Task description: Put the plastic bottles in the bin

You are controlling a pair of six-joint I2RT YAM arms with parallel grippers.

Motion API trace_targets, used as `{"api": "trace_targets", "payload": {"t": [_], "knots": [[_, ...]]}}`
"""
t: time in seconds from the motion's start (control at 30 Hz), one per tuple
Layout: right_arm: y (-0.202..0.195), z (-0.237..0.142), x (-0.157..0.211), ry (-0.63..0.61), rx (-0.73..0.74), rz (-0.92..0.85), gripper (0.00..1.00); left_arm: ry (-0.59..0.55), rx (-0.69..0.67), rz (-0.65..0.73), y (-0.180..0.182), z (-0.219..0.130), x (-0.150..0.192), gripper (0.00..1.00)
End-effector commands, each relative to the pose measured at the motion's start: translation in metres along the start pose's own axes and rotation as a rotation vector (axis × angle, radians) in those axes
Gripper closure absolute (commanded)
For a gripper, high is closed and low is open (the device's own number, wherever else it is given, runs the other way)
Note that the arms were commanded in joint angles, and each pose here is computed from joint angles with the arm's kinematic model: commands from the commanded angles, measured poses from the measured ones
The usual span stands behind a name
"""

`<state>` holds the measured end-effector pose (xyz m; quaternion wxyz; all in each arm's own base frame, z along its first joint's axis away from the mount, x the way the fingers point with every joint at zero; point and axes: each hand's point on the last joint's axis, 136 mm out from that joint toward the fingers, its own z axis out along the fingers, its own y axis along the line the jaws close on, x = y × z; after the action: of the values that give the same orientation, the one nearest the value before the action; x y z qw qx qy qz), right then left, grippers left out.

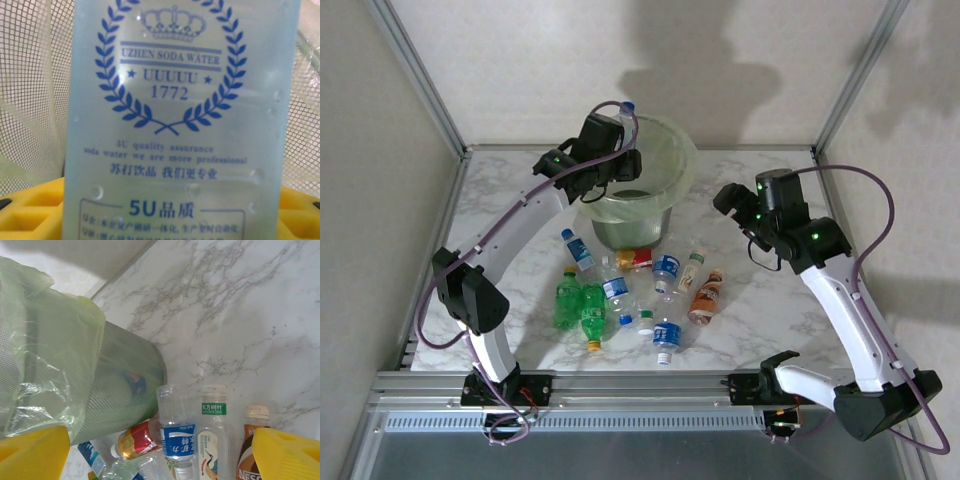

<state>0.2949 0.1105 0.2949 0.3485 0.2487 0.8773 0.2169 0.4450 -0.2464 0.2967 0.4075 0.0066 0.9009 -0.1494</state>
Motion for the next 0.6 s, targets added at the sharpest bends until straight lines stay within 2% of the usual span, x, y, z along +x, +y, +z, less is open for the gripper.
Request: {"api": "trace_targets", "payload": {"t": [0.0,0.07,0.23,0.4,0.57], "knots": [[-0.013,-0.006,0.002,-0.013,0.026,0.023,0.05,-0.028,-0.034,0.010,0.008,-0.005,-0.012,0.31],[-0.012,-0.004,0.004,-0.001,0.026,0.017,0.05,-0.049,-0.040,0.005,0.009,-0.010,-0.016,0.23],[-0.003,-0.007,-0.003,-0.001,0.023,-0.009,0.06,-0.100,-0.018,-0.025,0.007,-0.032,-0.028,0.14],[0.001,-0.006,-0.002,0.003,-0.003,-0.005,0.05,-0.184,-0.003,-0.053,0.009,-0.076,-0.050,0.13],[-0.001,0.002,0.004,0.030,0.003,-0.026,0.05,-0.306,-0.086,-0.114,0.038,-0.138,-0.062,0.12]]}}
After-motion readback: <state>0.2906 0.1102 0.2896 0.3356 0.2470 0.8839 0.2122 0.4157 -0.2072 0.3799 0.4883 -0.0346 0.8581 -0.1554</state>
